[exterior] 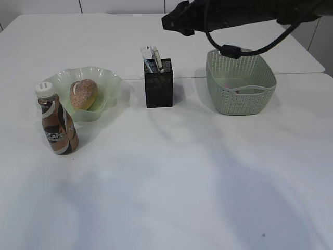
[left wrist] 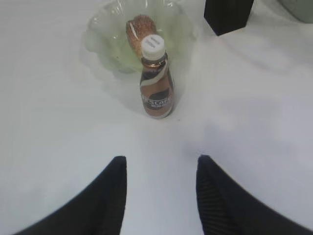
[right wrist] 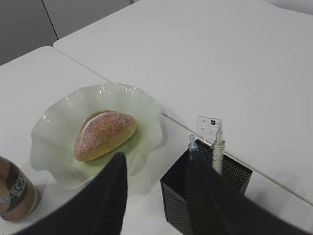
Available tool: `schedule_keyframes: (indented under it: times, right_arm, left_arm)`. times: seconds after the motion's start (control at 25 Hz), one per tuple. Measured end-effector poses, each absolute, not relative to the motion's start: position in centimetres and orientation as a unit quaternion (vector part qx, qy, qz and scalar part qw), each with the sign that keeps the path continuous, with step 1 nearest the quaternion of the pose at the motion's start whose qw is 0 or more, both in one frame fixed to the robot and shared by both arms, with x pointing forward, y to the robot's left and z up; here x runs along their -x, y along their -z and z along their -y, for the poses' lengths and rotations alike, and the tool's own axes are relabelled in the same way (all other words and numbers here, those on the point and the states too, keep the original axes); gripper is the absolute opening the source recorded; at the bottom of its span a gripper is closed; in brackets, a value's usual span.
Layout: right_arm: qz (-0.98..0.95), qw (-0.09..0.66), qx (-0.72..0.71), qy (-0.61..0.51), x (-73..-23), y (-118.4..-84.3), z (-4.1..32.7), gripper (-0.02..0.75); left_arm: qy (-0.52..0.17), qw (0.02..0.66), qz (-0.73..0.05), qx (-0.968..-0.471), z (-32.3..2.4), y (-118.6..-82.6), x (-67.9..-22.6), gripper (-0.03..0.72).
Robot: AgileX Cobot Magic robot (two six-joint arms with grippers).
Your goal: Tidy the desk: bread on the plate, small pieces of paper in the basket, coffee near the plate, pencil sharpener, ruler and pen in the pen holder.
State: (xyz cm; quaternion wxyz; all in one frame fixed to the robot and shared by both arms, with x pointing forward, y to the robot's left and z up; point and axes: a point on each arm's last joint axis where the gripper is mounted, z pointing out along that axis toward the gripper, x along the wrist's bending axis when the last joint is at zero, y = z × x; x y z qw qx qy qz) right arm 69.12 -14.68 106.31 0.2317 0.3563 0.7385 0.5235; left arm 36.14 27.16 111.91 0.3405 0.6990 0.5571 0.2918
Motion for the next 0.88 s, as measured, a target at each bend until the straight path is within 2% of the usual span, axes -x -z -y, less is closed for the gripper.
schedule_keyframes:
  times: [0.36,0.68,0.88]
  right_arm:
    - [-0.73,0.256,-0.337,-0.537,-64.0,-111.1,16.2,0.33]
    - [-0.728,0.251,-0.332,-0.545,-60.5,-112.7,16.9,0.33]
    - [-0.727,0.237,-0.327,-0.556,-59.1,-113.5,17.0,0.33]
  left_arm:
    - [-0.293,0.385,-0.558,-0.674,-29.2,-112.9,-29.0,0.328]
    - [-0.272,0.393,-0.556,-0.68,-30.7,-111.5,-22.8,0.328]
    - [-0.26,0.461,-0.527,-0.665,-30.8,-110.9,-19.8,0.328]
